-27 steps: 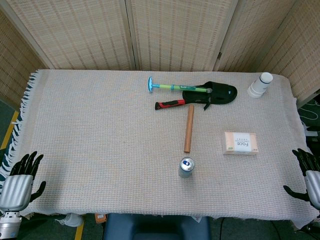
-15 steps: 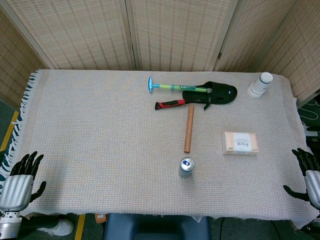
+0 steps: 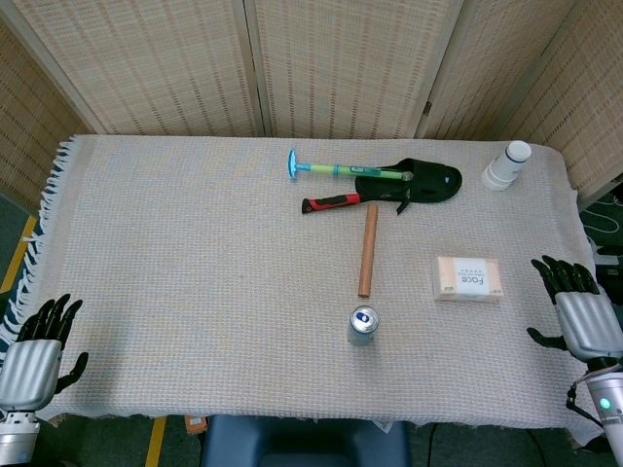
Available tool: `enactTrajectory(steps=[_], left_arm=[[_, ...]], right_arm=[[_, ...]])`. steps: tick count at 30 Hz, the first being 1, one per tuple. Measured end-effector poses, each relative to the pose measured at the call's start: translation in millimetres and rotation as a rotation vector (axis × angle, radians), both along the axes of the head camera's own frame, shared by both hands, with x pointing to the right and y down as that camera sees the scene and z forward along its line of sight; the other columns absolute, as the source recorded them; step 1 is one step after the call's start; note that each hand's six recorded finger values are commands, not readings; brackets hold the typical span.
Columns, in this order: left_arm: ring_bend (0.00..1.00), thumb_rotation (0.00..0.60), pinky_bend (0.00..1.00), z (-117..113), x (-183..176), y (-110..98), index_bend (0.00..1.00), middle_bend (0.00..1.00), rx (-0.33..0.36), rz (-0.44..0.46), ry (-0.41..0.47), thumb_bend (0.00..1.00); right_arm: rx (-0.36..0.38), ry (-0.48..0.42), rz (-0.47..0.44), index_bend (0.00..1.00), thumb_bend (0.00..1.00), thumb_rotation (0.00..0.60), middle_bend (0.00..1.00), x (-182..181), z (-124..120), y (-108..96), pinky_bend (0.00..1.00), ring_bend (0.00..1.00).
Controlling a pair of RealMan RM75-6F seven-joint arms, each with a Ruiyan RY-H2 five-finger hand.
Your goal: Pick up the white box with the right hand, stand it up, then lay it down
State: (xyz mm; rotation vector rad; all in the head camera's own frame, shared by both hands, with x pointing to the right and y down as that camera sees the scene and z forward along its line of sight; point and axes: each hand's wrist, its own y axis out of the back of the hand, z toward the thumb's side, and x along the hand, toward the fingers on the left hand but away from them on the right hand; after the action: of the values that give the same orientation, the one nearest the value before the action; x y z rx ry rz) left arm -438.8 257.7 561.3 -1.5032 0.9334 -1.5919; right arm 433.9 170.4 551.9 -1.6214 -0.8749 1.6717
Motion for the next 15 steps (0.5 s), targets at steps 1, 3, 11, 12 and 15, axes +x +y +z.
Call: enactTrajectory(steps=[1,3,11,12,15], left_arm=[[0.00,0.600,0.15,0,0,0,0.10,0.00,0.000,-0.001,0.000,0.34],[0.00,0.600,0.15,-1,0,0,0.10,0.00,0.002,-0.003,0.001,0.35],[0.00,0.600,0.15,-3,-1,0,0.10,0.00,0.004,-0.005,0.004,0.34],[0.00,0.600,0.15,-3,-1,-1,0.10,0.00,0.005,-0.006,0.005,0.34],[0.00,0.600,0.15,-5,-2,-1,0.10,0.00,0.010,-0.011,0.008,0.34]], right_arm=[[-0.002,0.002,-0.003,0.00,0.14,0.600,0.01,-1,1,-2,0.00,0.00],[-0.012,0.009,-0.017,0.00,0.14,0.600,0.01,-5,6,-8,0.00,0.00],[-0.160,0.067,-0.005,0.00,0.14,0.600,0.01,-14,58,-39,0.00,0.00],[-0.173,0.072,-0.002,0.00,0.14,0.600,0.01,-16,64,-43,0.00,0.00],[-0.209,0.082,-0.008,0.00,0.14,0.600,0.01,-27,83,-57,0.00,0.00]])
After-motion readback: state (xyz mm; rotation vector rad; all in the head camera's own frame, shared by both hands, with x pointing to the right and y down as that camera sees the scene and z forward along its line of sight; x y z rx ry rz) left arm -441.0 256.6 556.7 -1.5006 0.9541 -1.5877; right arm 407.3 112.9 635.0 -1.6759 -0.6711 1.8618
